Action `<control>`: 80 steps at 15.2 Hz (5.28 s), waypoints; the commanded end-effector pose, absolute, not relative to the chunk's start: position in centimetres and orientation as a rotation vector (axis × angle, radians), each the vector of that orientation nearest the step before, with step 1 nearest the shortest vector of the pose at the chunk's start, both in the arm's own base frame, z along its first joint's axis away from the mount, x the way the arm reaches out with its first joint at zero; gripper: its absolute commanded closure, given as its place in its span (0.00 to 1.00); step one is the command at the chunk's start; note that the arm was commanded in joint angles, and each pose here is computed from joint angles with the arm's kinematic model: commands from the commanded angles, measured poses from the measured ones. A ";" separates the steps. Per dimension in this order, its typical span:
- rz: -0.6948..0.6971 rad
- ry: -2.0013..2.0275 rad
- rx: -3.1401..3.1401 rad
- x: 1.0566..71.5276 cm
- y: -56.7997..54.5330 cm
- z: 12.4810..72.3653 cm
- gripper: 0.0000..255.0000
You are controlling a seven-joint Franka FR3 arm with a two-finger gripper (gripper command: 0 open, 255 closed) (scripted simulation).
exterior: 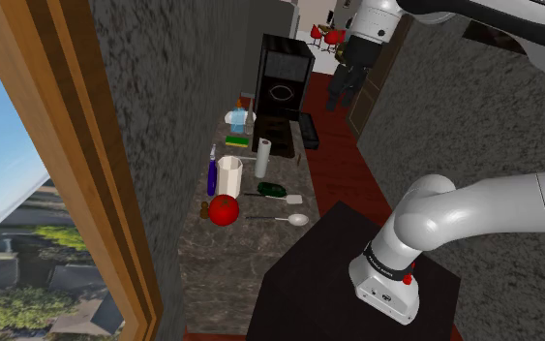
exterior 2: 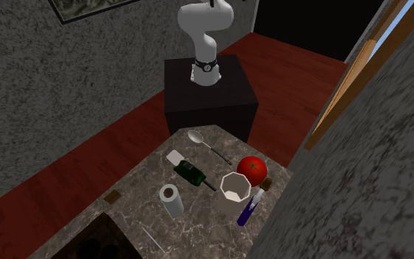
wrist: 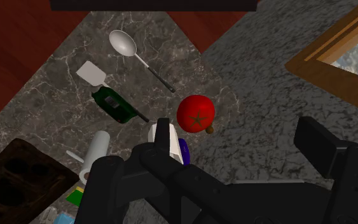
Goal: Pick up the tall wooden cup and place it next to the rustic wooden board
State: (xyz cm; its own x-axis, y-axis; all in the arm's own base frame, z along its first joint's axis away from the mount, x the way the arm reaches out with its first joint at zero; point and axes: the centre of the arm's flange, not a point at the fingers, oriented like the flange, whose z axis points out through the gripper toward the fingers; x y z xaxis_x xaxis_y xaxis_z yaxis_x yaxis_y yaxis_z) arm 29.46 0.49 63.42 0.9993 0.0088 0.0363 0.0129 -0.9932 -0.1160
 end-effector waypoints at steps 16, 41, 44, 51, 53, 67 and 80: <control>-0.024 -0.072 -3.064 43.4 -1.1 49.3 0.00; 0.027 -0.167 -3.126 66.2 -3.8 25.3 0.00; 0.034 -0.179 -3.133 68.9 -4.2 22.4 0.00; 0.036 -0.183 -3.136 69.9 -4.3 18.6 0.00; 0.036 -0.183 -3.136 69.9 -4.3 17.2 0.00; 0.036 -0.183 -3.136 69.9 -4.3 17.2 1.00; 0.036 -0.183 -3.136 69.9 -4.3 22.0 1.00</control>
